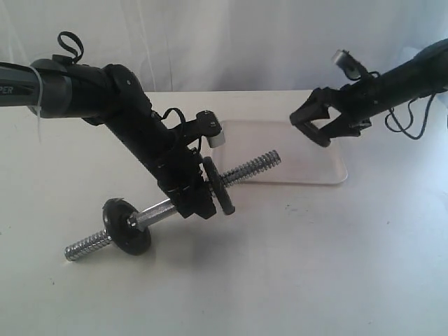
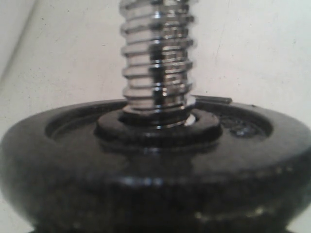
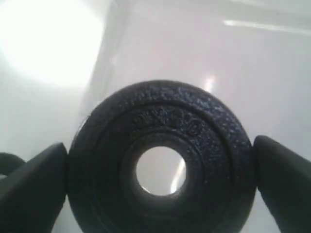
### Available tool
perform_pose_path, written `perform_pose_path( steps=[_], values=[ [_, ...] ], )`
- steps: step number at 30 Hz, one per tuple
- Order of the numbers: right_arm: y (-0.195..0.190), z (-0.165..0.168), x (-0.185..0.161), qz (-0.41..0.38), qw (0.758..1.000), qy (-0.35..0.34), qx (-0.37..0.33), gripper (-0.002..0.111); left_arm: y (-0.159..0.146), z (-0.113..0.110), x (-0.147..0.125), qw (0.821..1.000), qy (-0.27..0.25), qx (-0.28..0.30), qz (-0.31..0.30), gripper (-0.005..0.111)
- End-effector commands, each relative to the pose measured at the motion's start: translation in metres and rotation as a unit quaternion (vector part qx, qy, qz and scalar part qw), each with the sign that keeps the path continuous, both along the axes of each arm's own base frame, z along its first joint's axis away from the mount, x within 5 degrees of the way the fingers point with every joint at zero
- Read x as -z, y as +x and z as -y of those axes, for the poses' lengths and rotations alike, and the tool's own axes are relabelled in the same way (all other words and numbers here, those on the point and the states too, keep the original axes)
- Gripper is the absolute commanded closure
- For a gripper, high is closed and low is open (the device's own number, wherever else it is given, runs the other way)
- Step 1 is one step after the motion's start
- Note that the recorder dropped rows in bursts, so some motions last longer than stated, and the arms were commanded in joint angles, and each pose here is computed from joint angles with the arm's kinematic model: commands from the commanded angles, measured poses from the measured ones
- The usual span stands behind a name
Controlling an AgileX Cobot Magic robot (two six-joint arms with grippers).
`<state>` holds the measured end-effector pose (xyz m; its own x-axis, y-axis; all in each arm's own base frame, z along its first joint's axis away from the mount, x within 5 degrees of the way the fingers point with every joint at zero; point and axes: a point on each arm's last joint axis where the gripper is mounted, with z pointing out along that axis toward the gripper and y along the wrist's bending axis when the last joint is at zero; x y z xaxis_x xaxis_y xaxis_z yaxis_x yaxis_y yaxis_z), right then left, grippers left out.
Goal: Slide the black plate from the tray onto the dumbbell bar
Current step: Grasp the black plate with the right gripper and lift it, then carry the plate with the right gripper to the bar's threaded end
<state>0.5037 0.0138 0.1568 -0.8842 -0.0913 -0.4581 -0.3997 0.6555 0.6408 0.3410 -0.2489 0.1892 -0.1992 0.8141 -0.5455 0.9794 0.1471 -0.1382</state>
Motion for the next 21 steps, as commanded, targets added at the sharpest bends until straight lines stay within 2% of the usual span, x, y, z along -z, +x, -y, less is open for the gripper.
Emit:
perform_pose_path(
  steps=[1, 12, 21],
  values=[
    [0.002, 0.018, -0.024, 0.028, 0.996, 0.072, 0.04, 0.108, -0.004, 0.004, -0.037, 0.998, -0.061, -0.02, 0.009, 0.107],
    [-0.014, 0.026, -0.004, -0.016, 0.991, 0.115, 0.067, 0.108, -0.003, 0.004, -0.037, 0.998, -0.061, -0.022, 0.012, 0.107],
    [-0.046, 0.019, -0.022, -0.017, 0.99, 0.128, 0.062, 0.108, -0.002, 0.004, -0.037, 0.997, -0.062, -0.027, 0.019, 0.107]
  ],
)
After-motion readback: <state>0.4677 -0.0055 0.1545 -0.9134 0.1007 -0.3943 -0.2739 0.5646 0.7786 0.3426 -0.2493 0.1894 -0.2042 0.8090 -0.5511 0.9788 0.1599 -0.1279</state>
